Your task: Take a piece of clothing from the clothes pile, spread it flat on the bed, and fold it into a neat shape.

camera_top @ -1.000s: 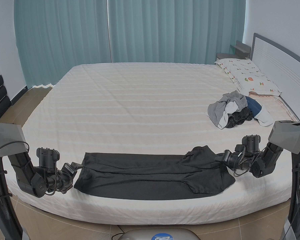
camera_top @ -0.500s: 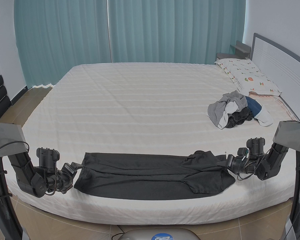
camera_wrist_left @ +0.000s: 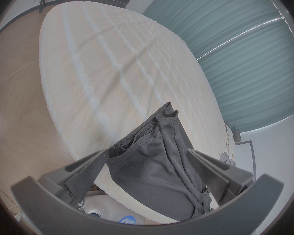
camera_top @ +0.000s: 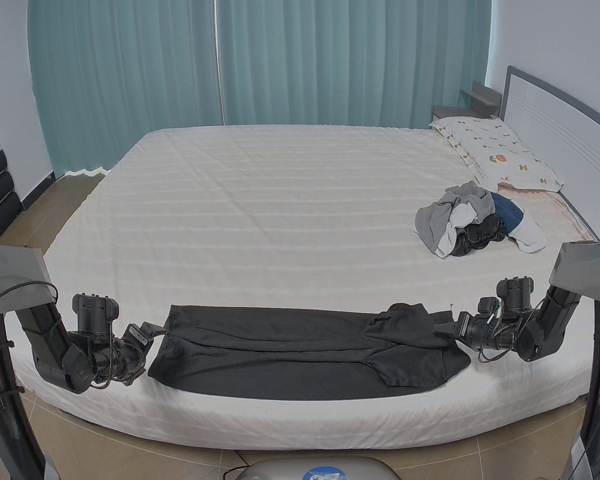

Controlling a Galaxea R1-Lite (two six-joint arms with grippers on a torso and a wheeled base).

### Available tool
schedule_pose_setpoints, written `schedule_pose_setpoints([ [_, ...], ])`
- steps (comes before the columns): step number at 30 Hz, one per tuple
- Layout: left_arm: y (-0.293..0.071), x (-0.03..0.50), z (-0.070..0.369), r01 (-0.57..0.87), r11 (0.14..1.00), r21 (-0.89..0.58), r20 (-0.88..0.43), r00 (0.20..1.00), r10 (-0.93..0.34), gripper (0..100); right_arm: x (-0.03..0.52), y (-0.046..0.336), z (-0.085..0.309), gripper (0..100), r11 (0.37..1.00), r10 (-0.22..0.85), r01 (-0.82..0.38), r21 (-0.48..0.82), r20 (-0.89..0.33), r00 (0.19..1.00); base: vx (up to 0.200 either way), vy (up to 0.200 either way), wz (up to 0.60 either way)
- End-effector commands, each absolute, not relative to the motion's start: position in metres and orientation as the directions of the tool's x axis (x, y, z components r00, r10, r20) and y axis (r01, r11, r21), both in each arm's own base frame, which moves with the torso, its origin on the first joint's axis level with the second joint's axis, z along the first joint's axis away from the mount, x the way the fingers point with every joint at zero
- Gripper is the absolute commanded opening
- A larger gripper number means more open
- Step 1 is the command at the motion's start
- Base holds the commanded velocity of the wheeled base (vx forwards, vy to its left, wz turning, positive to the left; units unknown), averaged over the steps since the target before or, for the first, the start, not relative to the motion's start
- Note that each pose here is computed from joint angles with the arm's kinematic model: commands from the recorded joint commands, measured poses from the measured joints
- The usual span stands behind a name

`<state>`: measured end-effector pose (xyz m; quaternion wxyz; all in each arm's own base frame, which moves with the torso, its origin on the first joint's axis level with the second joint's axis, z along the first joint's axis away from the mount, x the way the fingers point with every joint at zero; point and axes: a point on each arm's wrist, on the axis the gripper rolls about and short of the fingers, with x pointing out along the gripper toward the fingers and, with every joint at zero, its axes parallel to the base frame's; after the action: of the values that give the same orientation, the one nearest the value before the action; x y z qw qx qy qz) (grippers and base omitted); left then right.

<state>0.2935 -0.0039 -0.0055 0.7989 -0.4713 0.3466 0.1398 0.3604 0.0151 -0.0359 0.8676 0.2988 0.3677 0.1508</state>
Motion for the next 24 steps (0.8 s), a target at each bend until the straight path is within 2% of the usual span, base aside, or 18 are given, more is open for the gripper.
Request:
schedule_pose_setpoints([
  [1,-0.003,0.296,-0.003,-0.542,0.513,-0.666,-0.674,0.732,-0.102,100,0.361,0.013,-0.035,100,0.772,0.478,-0.036,0.635,-0.543,0.690,0.000,0.000,0.00],
  [10,-0.013,0.329,0.020,-0.461,0.534,-0.709,-0.579,0.812,-0.068,100,0.377,-0.008,-0.017,100,0.703,0.440,0.042,0.710,-0.480,0.759,0.000,0.000,0.00],
  [13,-0.017,0.344,0.012,-0.471,0.545,-0.694,-0.592,0.804,-0.060,100,0.382,-0.011,-0.019,100,0.682,0.434,0.066,0.728,-0.476,0.765,0.000,0.000,0.00],
  [19,-0.025,0.377,-0.007,-0.447,0.660,-0.604,-0.620,0.784,-0.036,100,0.387,-0.011,-0.029,100,0.654,0.434,0.105,0.749,-0.485,0.759,0.000,0.000,0.00],
  [24,-0.031,0.402,-0.015,-0.444,0.669,-0.596,-0.597,0.802,0.000,100,0.387,-0.007,-0.030,100,0.656,0.440,0.101,0.748,-0.487,0.755,0.000,0.000,0.00],
])
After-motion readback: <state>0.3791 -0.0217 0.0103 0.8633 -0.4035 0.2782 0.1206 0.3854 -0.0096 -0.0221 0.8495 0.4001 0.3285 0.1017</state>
